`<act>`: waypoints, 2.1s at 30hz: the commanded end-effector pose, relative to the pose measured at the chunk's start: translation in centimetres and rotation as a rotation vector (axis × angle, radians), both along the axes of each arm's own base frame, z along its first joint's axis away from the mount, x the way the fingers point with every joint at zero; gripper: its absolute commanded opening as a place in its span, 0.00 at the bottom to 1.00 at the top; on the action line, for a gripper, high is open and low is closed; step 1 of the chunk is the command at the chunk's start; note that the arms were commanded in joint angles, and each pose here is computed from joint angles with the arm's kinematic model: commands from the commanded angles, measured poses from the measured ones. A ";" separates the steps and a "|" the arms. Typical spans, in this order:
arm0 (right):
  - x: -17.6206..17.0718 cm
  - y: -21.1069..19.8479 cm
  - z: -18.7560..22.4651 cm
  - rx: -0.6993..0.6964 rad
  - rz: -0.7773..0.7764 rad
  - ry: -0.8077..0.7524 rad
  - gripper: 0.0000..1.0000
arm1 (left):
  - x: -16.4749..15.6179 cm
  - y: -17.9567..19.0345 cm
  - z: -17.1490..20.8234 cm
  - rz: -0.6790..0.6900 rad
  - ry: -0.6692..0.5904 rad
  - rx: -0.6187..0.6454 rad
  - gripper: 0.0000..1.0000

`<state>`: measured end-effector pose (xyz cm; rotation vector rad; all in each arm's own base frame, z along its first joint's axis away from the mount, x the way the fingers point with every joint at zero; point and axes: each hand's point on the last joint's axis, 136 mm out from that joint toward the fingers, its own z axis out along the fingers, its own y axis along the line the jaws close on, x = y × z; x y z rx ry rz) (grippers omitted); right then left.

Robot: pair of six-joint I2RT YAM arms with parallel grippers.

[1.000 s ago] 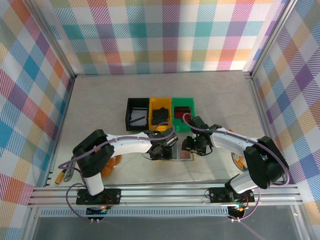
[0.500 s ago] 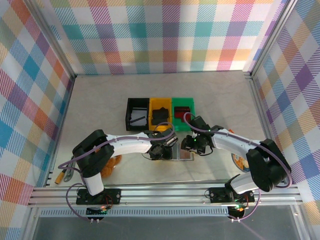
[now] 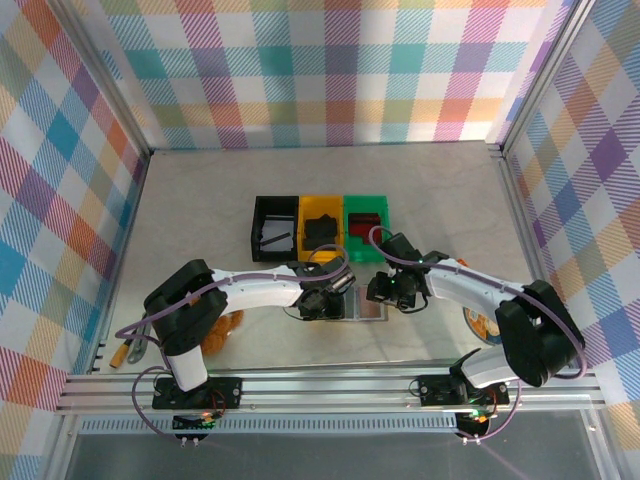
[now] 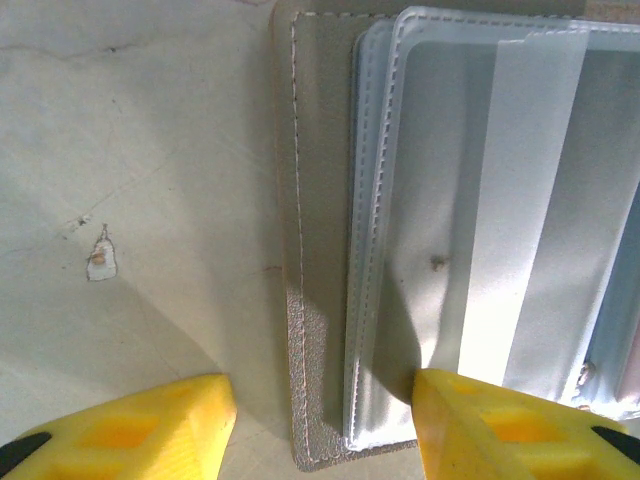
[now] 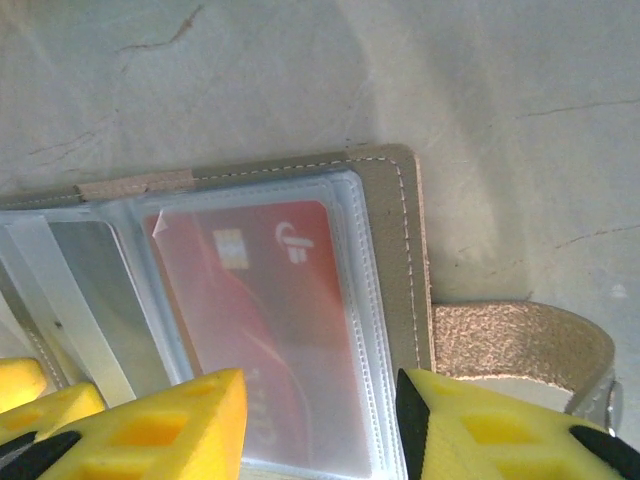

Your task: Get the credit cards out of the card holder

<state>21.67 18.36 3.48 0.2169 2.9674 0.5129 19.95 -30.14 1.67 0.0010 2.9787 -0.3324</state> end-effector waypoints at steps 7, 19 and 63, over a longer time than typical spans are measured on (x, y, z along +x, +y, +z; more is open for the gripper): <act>-0.1 1.1 -0.4 0.052 0.010 0.033 0.44 | -2.2 3.2 -4.8 0.016 0.100 0.138 0.52; -0.4 -1.0 -1.4 -0.060 -0.021 0.038 0.42 | -2.2 3.2 -4.9 0.018 0.100 0.136 0.52; -0.3 3.3 2.5 0.105 0.076 -0.026 0.26 | -2.3 2.9 -5.2 0.011 0.112 0.127 0.52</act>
